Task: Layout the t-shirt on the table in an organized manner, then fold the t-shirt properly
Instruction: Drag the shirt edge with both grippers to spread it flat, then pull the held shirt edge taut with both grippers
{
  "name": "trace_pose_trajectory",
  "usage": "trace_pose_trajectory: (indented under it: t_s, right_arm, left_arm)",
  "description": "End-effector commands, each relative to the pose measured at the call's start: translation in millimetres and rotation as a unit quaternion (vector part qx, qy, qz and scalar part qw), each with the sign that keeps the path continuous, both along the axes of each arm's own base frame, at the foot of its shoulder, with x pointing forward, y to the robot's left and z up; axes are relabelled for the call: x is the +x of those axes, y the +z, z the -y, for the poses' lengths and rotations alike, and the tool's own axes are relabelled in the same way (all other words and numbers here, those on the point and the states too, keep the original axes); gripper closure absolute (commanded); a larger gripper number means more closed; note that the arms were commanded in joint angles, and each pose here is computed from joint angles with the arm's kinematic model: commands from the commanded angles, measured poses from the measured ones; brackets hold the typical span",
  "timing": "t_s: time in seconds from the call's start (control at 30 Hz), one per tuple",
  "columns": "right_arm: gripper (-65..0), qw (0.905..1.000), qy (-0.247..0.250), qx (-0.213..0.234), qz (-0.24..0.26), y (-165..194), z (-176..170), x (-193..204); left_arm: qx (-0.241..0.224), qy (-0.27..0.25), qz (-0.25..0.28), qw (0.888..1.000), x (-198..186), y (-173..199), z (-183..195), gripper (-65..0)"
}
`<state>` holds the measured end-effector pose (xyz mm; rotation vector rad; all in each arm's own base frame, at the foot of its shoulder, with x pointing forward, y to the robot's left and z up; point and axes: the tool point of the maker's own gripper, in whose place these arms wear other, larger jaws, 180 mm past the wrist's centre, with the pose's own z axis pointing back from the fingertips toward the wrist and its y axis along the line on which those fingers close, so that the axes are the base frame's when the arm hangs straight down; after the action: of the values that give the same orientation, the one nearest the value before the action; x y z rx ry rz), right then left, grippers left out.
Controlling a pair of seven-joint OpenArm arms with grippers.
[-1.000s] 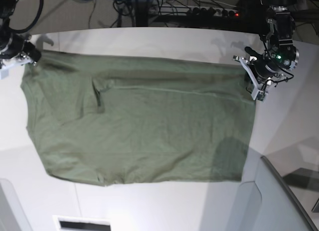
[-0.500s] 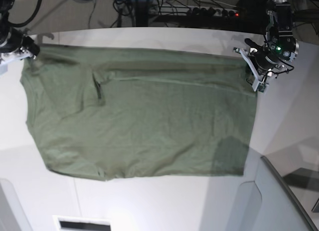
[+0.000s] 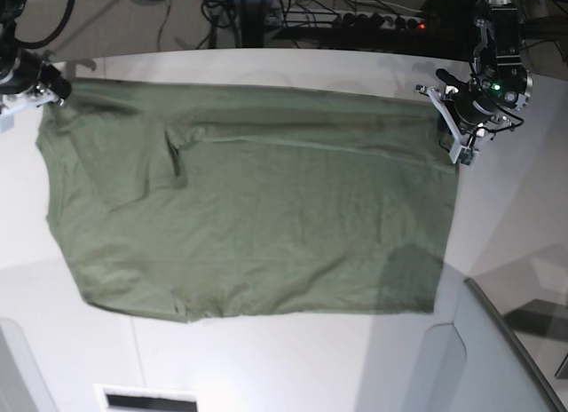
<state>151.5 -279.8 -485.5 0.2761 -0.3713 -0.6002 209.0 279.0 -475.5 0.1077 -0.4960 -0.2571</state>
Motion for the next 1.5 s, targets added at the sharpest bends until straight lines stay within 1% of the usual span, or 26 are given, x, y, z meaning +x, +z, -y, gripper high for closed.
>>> trace_pose_trajectory:
  t_s: [0.0,0.03,0.1,0.2,0.27,0.37,0.5,0.57,0.6,0.63,0.73,0.83,0.9,0.93,0.97,1.07,1.1,1.13,1.17,1.27,1.3,1.33,1.37,1.4,1.47]
  right_arm:
    - [0.0,0.9999,0.0,-0.008,0.011,6.6,7.4,5.4]
    - [0.0,0.9999,0.0,-0.008,0.011,6.6,7.4,5.4]
    - [0.0,0.9999,0.0,-0.008,0.011,6.6,7.4,5.4]
    - [0.0,0.9999,0.0,-0.008,0.011,6.6,7.2,5.2]
    - [0.0,0.9999,0.0,-0.008,0.011,6.6,7.2,5.2]
    - [0.0,0.9999,0.001,-0.007,0.01,6.3,6.6,5.0]
    - [-0.2,0.9999,0.001,-0.008,0.01,6.7,7.6,5.0]
    - [-0.5,0.9999,0.003,-0.008,0.01,7.6,7.1,5.5]
    - [-2.1,1.0,0.006,-0.004,0.004,7.4,5.2,3.6]
    - [-5.3,1.0,0.009,0.001,-0.001,7.7,3.3,2.5]
    - [-19.5,0.9999,0.016,-0.002,0.005,17.1,4.0,7.2]
    - [-32.1,0.9996,-0.001,-0.015,0.024,29.5,13.9,7.7]
    - [-37.7,0.9989,-0.01,-0.029,0.036,40.2,23.4,6.9]
    - [-39.2,0.9984,-0.013,-0.035,0.041,44.9,27.7,5.7]
    - [-39.3,0.9979,-0.011,-0.042,0.047,50.0,30.0,7.6]
    - [-35.9,0.9966,-0.005,-0.047,0.067,58.9,30.3,21.9]
    - [-33.3,0.9962,-0.003,-0.043,0.076,60.8,27.6,32.8]
    - [-29.1,0.9958,0.008,-0.037,0.083,61.0,19.3,43.3]
    - [-23.1,0.9959,0.021,-0.03,0.083,58.0,9.4,49.6]
    - [0.0,0.9947,0.062,-0.018,0.08,52.0,-10.7,67.5]
    - [0.0,0.9949,0.066,-0.012,0.075,47.2,-15.0,71.3]
    - [-1.8,0.9957,0.063,-0.005,0.067,40.3,-15.5,72.5]
    - [-2.1,0.9965,0.056,0.001,0.062,34.6,-14.4,73.6]
    - [-0.5,0.9972,0.048,0.005,0.058,28.7,-12.8,74.0]
    - [0.0,0.9981,0.035,0.008,0.05,18.4,-9.8,70.8]
  left_arm:
    - [0.017,0.017,0.019,1.0,6.9,12.4,-17.5,-4.9]
    - [0.021,0.029,0.023,0.999,6.1,15.2,-25.8,-8.4]
    - [0.025,0.045,0.028,0.998,5.1,19.0,-36.4,-13.3]
    - [0.036,0.063,0.034,0.997,3.8,26.2,-53.9,-17.1]
    - [0.046,0.066,0.033,0.996,0.5,29.2,-63.6,-17.1]
    - [0.046,0.069,0.032,0.996,-2.1,29.4,-65.5,-17.3]
    - [0.053,0.115,0.051,0.991,-6.8,42.1,-92.1,-17.3]
    - [0.06,0.126,0.069,0.988,-4.0,55.0,-100.3,-17.3]
    - [0.061,0.125,0.083,0.987,-0.5,63.8,-100.2,-17.3]
    - [0.055,0.126,0.098,0.986,3.5,72.1,-97.1,-17.3]
    - [0.037,0.136,0.102,0.985,7.1,86.7,-91.3,-17.1]
    - [0.023,0.135,0.113,0.984,12.5,97.9,-85.5,-17.1]
    - [0.016,0.13,0.121,0.984,16.7,101.9,-80.0,-17.1]
    - [0.015,0.128,0.122,0.984,16.7,102.6,-77.8,-17.1]
    - [0.011,0.128,0.12,0.984,14.1,99.8,-74.2,-16.9]
    - [-0.024,0.122,0.125,0.984,22.8,88.0,-44.6,-15.6]
    - [-0.039,0.113,0.132,0.984,28.9,83.8,-30.5,-13.2]
    - [-0.052,0.103,0.136,0.984,32.8,78.4,-15.6,-7.4]
    - [-0.065,0.095,0.142,0.983,36.2,73.9,-3.5,0.0]
    - [-0.079,0.08,0.147,0.983,39.6,60.2,19.3,0.0]
    - [-0.081,0.079,0.143,0.983,38.1,54.2,23.5,0.0]
    - [-0.082,0.082,0.139,0.984,35.6,48.0,25.1,0.0]
    - [-0.084,0.084,0.138,0.983,34.6,43.7,26.5,0.0]
    - [-0.085,0.086,0.142,0.982,36.1,41.7,25.4,0.0]
    - [-0.093,0.094,0.134,0.982,30.7,29.2,24.3,0.0]
